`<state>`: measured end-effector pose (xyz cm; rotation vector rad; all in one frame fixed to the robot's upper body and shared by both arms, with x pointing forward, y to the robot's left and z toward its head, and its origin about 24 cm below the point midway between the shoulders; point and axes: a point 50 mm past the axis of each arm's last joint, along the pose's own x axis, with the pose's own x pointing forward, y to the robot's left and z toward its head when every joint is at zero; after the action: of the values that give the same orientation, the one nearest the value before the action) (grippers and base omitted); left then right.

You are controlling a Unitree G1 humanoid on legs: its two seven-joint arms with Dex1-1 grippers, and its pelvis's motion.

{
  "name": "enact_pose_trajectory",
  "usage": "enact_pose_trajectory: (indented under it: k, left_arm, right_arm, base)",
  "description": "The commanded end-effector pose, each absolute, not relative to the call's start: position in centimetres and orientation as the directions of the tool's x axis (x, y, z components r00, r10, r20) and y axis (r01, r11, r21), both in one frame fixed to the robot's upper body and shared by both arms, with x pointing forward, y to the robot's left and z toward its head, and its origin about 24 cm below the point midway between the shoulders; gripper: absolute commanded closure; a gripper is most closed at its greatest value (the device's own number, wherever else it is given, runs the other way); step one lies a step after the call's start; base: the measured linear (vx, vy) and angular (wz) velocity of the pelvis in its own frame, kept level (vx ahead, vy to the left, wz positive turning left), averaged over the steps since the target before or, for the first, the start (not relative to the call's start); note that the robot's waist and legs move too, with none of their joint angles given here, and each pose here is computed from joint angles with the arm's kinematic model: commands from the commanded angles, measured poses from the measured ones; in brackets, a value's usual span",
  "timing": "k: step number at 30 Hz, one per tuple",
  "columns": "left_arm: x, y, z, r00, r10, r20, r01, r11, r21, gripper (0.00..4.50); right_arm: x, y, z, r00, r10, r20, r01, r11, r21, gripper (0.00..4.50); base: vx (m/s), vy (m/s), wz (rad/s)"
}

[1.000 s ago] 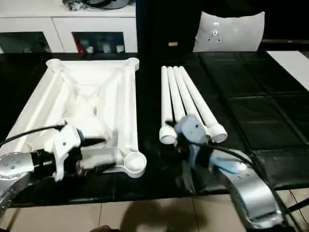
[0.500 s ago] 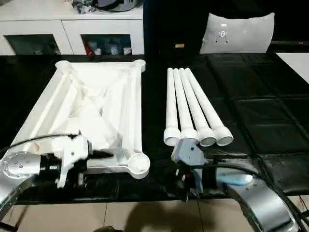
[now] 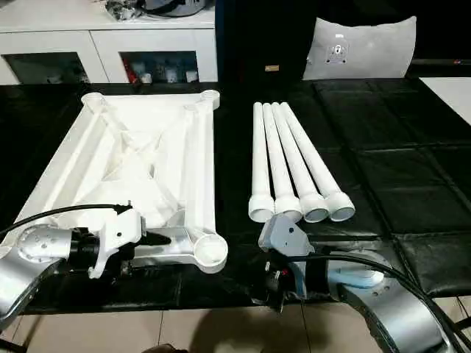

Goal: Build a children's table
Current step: Move table base

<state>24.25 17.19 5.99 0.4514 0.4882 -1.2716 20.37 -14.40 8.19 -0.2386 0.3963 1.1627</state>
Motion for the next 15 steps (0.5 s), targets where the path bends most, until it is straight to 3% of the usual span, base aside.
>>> enact_pose_trajectory:
  k: [1, 15]
  left_arm:
    - [24.31, 17.47, 6.11, 0.194, -0.776, -0.6, 0.977, 0.205, 0.051, 1.85]
    - [24.97, 17.69, 5.94, 0.206, -0.767, -0.608, 0.976, 0.206, 0.07, 2.91]
  right_arm:
    - [20.39, -13.95, 8.69, 0.335, 0.85, -0.407, -0.929, 0.37, 0.006, 0.0]
    - [20.25, -13.79, 8.71, 0.328, 0.853, -0.407, -0.931, 0.365, 0.015, 0.0]
  base:
    - [0.0, 0.0, 0.0]
    - [0.0, 0.0, 0.0]
